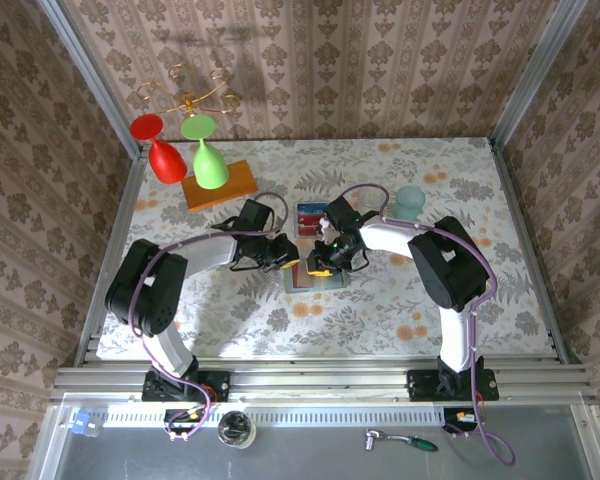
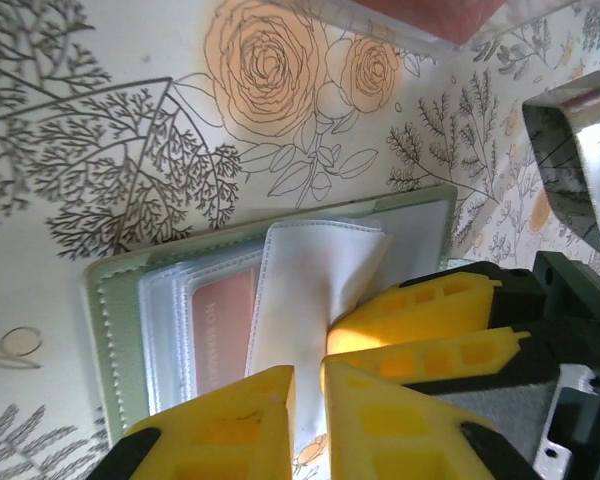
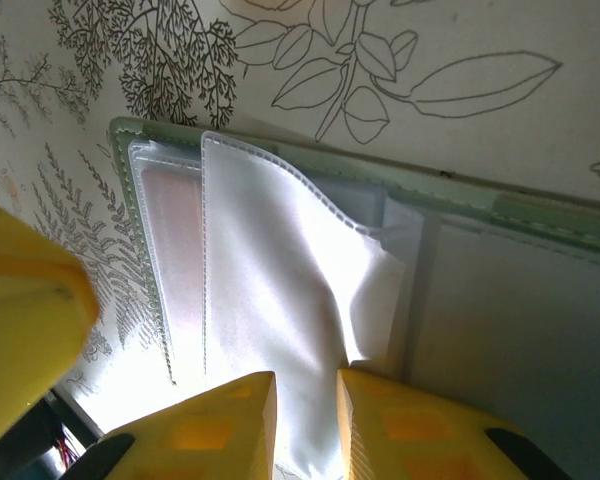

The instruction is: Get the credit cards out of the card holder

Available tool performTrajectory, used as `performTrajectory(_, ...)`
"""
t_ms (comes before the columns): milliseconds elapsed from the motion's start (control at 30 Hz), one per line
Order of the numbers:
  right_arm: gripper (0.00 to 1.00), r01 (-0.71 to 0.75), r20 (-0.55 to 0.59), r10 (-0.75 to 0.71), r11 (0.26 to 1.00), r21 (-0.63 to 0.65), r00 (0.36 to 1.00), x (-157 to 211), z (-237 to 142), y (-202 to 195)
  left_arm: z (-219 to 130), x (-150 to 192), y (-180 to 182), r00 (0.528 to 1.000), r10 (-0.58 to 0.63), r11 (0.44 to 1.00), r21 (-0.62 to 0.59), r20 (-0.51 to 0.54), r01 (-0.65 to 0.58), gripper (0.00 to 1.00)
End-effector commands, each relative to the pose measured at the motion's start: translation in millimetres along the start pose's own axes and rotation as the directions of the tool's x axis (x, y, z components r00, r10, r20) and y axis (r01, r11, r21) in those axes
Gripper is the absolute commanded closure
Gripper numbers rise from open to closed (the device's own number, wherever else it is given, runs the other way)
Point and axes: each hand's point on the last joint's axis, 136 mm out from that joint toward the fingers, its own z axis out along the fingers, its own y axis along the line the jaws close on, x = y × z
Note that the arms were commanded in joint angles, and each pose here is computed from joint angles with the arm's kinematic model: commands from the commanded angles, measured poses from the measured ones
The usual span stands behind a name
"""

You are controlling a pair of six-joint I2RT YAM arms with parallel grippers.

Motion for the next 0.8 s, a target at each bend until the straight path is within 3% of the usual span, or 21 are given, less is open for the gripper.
performTrajectory(0, 0.75, 0.012, -0.029, -0.013, 1.000, -0.009, 0.999, 8, -1, -5, 8, 1, -1, 1.000, -0.019, 1.000, 0.012, -0.020, 0.019, 0.81)
performTrajectory(333, 0.76, 0.019, -0.040, -0.022, 0.997, -0.073, 0.999, 7, 4, -8, 17, 2, 9, 0.999, -0.040, 0.999, -0.008, -0.035, 0.040, 0.72)
performTrajectory(767, 0.76, 0.008, -0.041, -0.012, 0.994, -0.105, 0.999, 8, 4, -12, 26, 5, 5, 0.998, -0.049, 0.999, 0.002, -0.051, 0.049, 0.73)
